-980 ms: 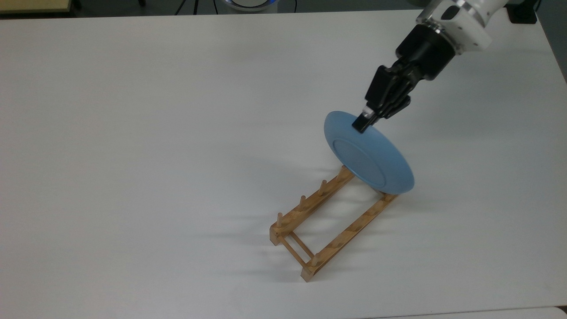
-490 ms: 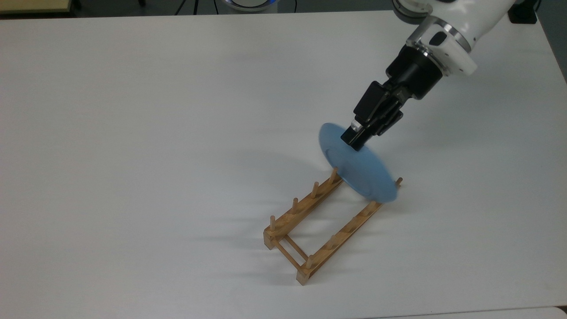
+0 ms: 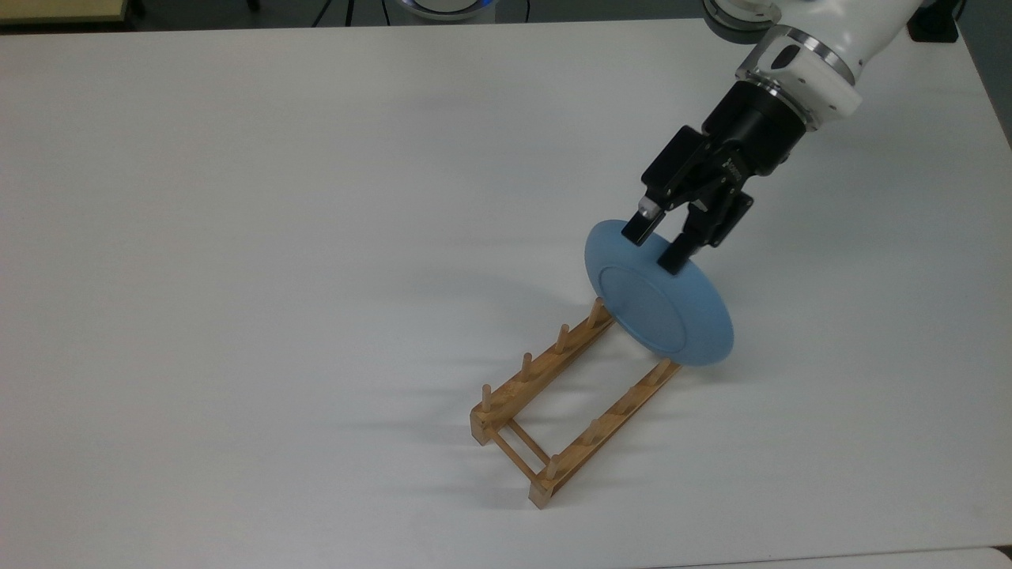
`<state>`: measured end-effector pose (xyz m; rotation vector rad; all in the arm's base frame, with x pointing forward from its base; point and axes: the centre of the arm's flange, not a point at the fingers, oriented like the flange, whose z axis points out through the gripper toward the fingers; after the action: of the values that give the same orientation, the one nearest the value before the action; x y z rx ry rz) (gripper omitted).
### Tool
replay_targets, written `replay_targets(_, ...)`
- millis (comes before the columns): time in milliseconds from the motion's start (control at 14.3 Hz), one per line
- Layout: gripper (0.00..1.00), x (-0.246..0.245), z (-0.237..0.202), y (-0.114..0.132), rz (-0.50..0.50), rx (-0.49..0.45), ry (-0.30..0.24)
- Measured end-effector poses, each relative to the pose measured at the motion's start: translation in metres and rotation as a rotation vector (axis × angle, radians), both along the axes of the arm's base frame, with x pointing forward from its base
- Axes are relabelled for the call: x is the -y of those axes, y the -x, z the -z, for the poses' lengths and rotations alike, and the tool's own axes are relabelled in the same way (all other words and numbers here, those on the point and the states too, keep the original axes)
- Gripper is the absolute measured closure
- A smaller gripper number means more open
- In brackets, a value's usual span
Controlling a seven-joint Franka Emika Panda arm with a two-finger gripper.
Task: Place plate in plate rack
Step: 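Lower the upright plate into a slot between the rack pegs, then open the gripper and raise it away from the plate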
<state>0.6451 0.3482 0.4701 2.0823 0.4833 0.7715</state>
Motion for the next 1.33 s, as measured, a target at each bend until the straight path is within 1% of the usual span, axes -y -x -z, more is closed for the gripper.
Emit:
replay_targets(70, 0.0, -0.007, 0.001, 0.003, 0.0, 0.026, -0.043)
replay_targets(210, 0.0, -0.015, 0.003, 0.006, 0.007, 0.051, -0.087)
replay_targets(280, 0.0, -0.016, 0.003, 0.007, 0.013, 0.06, -0.1)
replay_targets(910, 0.0, 0.007, 0.002, -0.007, 0.041, 0.071, -0.114)
replay_targets(1049, 0.0, 0.026, 0.003, -0.017, 0.065, 0.069, -0.109)
replay_targets(1329, 0.0, 0.052, 0.008, -0.033, 0.068, 0.079, -0.112)
